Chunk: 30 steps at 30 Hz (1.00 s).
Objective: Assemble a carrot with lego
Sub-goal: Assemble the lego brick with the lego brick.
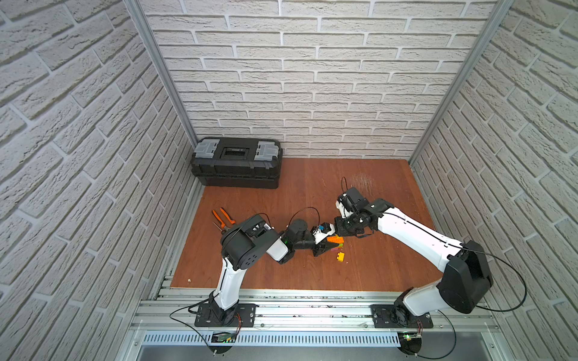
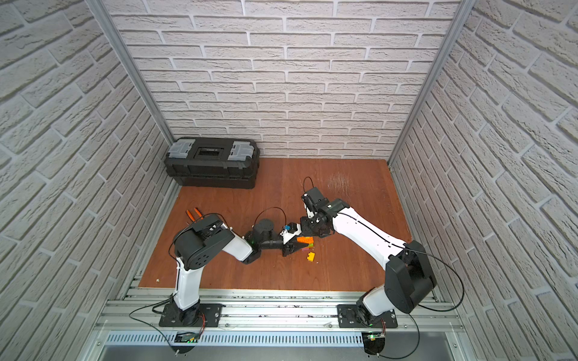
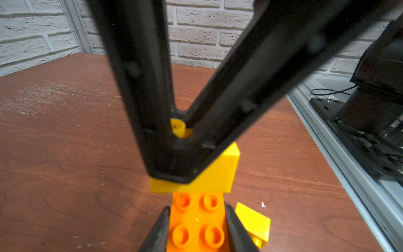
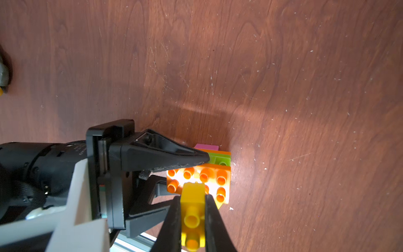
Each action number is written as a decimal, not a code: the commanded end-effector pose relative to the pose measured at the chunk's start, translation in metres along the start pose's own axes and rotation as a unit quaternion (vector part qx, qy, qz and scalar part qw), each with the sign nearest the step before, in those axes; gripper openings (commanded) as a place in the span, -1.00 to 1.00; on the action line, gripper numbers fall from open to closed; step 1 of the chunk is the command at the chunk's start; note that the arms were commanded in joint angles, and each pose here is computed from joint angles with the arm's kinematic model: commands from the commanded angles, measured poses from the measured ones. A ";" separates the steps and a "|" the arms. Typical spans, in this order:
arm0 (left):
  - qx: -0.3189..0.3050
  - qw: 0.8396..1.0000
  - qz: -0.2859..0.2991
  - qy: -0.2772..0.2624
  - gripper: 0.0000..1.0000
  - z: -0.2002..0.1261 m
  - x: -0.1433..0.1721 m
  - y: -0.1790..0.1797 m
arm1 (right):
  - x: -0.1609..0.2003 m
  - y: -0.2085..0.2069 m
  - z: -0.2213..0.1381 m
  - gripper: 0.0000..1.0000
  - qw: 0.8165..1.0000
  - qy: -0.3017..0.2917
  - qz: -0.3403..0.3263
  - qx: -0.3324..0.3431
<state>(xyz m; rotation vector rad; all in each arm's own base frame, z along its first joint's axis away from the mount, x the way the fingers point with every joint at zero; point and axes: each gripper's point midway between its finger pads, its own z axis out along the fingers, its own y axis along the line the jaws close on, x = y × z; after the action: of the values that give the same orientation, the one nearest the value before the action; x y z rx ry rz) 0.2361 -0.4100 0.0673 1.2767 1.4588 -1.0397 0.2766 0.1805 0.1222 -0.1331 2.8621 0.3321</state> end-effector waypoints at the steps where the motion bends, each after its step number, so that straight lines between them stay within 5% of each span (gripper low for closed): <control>1: 0.018 0.998 -0.039 0.047 -1.00 -0.001 0.036 -0.013 | 0.002 -0.005 -0.002 -0.96 1.000 -0.002 -0.013 0.014; 30: 0.020 0.998 -0.041 0.047 -1.00 -0.001 0.037 -0.012 | 0.010 -0.022 0.024 -0.96 0.999 0.023 -0.024 0.037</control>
<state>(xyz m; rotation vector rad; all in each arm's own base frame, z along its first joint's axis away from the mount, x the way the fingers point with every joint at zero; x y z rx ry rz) 0.2358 -0.4100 0.0669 1.2780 1.4573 -1.0418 0.2727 0.1673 0.0982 -0.1900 2.9063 0.2347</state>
